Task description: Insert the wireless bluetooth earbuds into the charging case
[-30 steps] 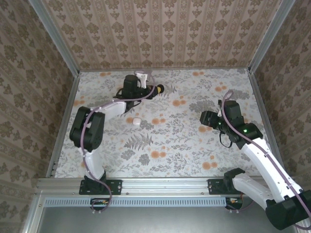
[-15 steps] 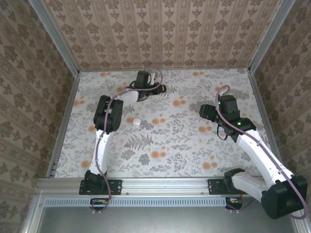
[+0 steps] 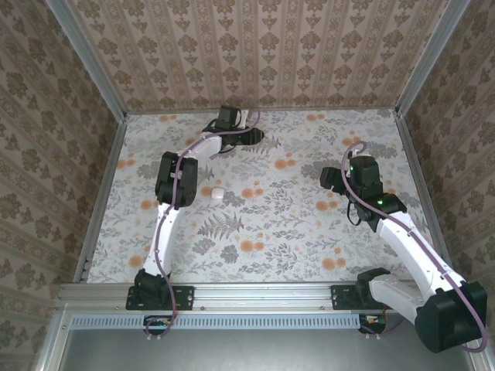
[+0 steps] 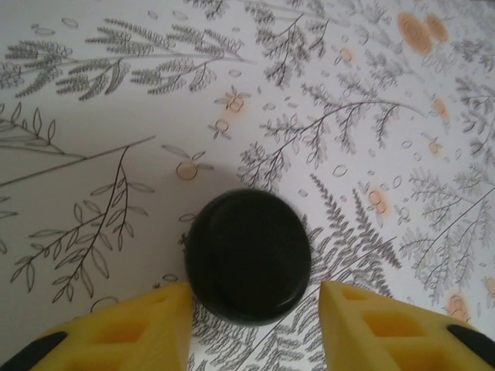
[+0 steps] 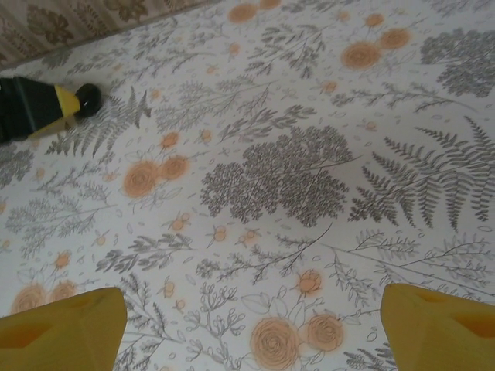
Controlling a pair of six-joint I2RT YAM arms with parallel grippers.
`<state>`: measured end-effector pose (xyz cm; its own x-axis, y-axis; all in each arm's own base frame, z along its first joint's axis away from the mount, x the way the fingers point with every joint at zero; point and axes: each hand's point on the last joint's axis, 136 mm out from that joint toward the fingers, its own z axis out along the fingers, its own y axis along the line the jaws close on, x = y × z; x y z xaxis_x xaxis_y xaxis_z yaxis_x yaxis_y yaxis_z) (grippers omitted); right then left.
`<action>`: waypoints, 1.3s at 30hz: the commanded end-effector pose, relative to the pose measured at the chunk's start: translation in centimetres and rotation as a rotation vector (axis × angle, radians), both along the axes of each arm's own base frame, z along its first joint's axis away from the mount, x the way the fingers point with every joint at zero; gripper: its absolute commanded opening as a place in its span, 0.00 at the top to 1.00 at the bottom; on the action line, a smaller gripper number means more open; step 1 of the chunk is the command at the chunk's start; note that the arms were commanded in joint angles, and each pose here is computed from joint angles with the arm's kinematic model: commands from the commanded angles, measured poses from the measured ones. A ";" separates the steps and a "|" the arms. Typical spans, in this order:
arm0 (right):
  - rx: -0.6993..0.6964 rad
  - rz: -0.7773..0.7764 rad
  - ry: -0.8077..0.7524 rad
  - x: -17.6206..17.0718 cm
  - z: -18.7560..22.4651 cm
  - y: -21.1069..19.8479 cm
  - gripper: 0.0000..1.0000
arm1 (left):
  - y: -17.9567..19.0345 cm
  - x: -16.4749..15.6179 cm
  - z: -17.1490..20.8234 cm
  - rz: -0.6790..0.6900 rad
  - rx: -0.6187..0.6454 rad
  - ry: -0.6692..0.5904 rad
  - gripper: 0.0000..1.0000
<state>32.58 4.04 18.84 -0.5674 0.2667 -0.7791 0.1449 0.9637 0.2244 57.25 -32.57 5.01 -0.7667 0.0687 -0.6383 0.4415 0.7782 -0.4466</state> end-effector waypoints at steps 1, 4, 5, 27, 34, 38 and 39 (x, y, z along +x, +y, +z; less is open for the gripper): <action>-0.053 -0.034 -0.048 0.1 0.9 -1.3 0.11 | 1.7 0.5 3.9 -0.013 0.036 -0.072 0.47; -0.074 -0.031 -0.065 0.0 1.5 -1.6 0.07 | 3.2 0.7 6.0 -0.025 0.025 -0.104 0.39; -0.086 -0.025 -0.073 -0.1 1.7 -1.7 0.06 | 3.9 0.7 6.9 -0.024 0.023 -0.118 0.35; -0.276 -0.053 -0.227 1.9 -3.7 -4.5 0.00 | 26.6 -11.9 11.7 0.283 0.348 -0.347 0.10; -0.291 -0.001 -0.278 4.0 -5.0 -3.7 0.00 | 29.9 -15.6 8.7 0.420 0.403 -0.360 0.09; -0.288 0.017 -0.298 5.0 -5.8 -3.3 0.00 | 30.8 -17.0 8.0 0.447 0.430 -0.411 0.09; -0.300 0.011 -0.283 5.1 -6.0 -3.5 0.00 | 31.1 -17.3 7.9 0.454 0.430 -0.432 0.09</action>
<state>36.64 0.40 11.20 -0.4017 0.0184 -0.9156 0.1236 0.9917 -0.0344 39.47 -2.83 10.98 -0.5695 0.0944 -0.8166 0.1437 0.9895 0.0142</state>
